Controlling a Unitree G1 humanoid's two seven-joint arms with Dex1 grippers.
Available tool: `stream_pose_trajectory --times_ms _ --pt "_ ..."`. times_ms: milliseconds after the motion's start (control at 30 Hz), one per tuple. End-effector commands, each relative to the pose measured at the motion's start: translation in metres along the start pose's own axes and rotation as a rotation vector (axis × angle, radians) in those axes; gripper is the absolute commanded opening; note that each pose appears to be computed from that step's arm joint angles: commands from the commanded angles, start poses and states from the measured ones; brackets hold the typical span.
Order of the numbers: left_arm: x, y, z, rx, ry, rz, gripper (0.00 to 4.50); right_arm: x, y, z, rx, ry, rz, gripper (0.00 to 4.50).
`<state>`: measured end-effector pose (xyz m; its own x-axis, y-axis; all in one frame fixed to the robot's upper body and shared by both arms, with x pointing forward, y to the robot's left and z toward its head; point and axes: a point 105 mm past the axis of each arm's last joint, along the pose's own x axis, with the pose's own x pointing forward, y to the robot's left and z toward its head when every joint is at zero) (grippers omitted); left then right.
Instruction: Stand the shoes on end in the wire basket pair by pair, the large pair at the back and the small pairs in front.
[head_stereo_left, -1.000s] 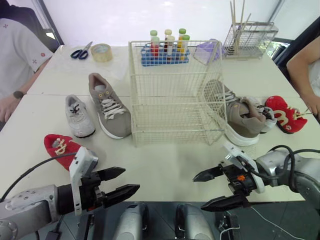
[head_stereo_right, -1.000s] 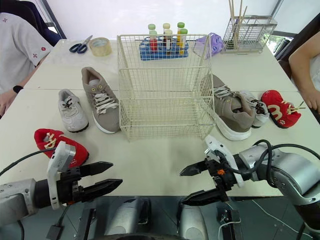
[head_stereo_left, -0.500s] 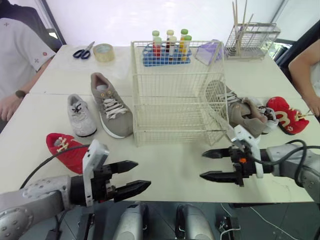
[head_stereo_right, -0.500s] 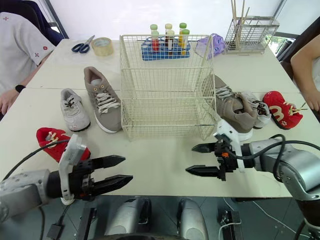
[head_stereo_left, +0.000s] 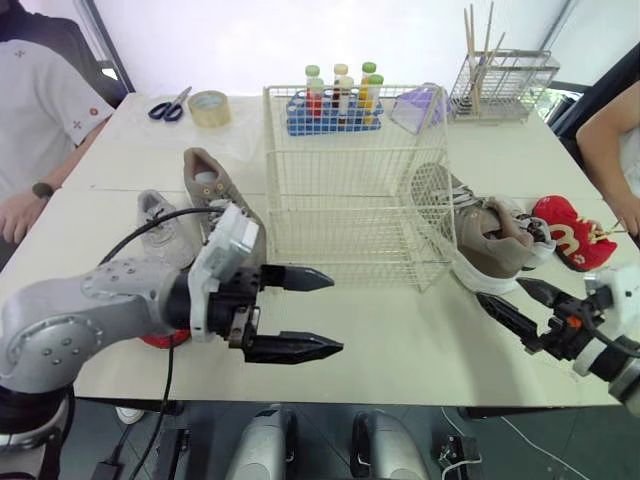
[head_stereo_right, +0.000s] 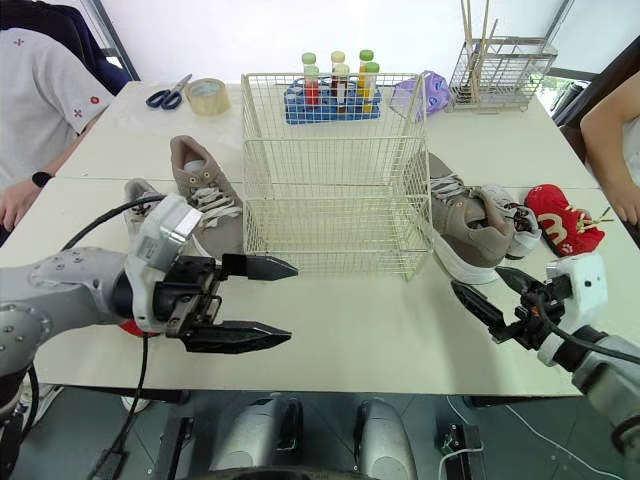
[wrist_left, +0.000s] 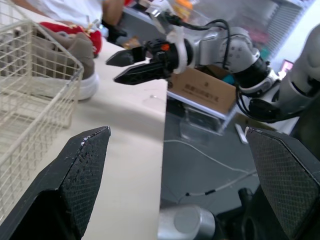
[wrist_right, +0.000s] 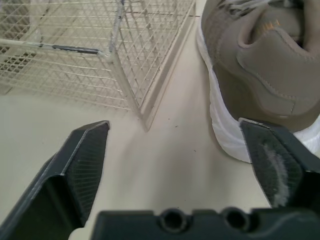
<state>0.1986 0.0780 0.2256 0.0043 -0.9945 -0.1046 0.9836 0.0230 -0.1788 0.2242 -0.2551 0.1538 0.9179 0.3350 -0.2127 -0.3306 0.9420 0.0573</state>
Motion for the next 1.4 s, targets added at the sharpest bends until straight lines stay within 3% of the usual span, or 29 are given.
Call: stream_pose_trajectory --times_ms 33,133,567,700,1133,1233,1333,1400 --pt "-0.005 0.001 0.005 0.02 0.009 -0.002 4.48 0.002 -0.011 0.014 -0.055 -0.083 -0.104 4.5" --pt "-0.007 0.004 0.002 0.007 0.011 0.011 4.48 0.01 -0.03 0.014 -0.064 -0.1 -0.184 4.5" --pt "-0.008 0.004 -0.009 0.007 0.038 0.071 4.48 0.053 -0.05 0.008 -0.064 -0.108 -0.212 4.5" --pt "-0.009 0.002 -0.014 -0.007 0.042 0.09 4.48 0.053 -0.064 0.018 -0.01 -0.183 -0.247 4.5" --pt "-0.01 0.005 -0.017 -0.007 0.05 0.124 4.48 0.084 -0.063 0.014 -0.029 -0.162 -0.052 4.5" --pt "-0.009 0.004 -0.018 -0.003 0.052 0.129 4.5 0.089 -0.07 0.006 -0.043 -0.131 -0.034 3.74" --pt "-0.01 0.004 -0.019 -0.006 0.055 0.143 4.5 0.091 -0.071 0.003 -0.067 -0.118 -0.024 2.24" --pt "-0.01 0.004 -0.02 -0.008 0.057 0.15 4.5 0.092 -0.069 0.001 -0.081 -0.105 -0.007 1.55"
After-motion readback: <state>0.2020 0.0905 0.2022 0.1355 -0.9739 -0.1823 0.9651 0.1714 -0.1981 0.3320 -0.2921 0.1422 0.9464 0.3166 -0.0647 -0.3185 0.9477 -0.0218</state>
